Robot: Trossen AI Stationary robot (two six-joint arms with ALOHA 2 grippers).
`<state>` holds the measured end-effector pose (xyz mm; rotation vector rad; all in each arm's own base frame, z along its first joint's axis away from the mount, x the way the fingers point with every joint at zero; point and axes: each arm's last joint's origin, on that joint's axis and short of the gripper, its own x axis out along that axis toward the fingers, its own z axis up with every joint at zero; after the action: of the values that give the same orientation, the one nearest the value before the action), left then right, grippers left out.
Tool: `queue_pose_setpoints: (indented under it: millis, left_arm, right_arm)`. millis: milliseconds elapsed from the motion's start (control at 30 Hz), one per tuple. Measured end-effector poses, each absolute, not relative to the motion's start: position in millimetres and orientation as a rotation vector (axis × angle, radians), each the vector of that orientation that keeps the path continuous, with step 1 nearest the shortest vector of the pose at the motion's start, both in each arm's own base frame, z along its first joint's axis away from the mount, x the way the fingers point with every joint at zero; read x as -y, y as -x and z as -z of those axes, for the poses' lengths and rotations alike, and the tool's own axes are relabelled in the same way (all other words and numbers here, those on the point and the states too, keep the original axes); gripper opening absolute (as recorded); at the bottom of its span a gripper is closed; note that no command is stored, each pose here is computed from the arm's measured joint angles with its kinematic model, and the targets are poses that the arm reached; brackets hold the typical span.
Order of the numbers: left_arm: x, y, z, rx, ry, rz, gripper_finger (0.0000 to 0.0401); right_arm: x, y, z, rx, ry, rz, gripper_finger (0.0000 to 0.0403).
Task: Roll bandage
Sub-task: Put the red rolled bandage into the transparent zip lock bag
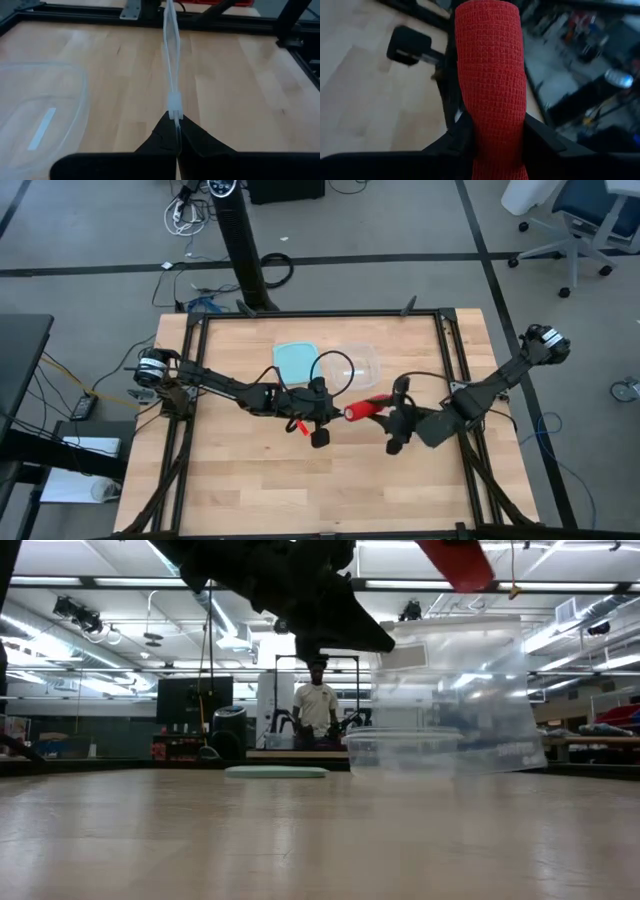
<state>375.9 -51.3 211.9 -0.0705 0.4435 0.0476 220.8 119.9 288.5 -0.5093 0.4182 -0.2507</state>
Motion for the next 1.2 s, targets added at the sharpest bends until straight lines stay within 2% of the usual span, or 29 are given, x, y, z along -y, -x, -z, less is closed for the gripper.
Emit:
queue_pose_setpoints:
  millis: [167,700,1200]
  left_arm:
    - [51.4,-376.2,-212.7,-0.434,0.094,-0.051,0.0]
    - [51.7,-377.4,-215.4,-0.403,0.12,-0.053,0.0]
    - [52.2,-378.0,-217.0,-0.386,0.092,-0.051,0.0]
  right_arm:
    - [-110.1,-233.6,-277.4,-0.353,0.512,0.188,0.0122]
    - [-104.9,-247.7,-256.4,-0.42,0.561,0.134,0.0122]
    - [-102.6,-244.9,-251.7,-0.439,0.409,0.185,0.012]
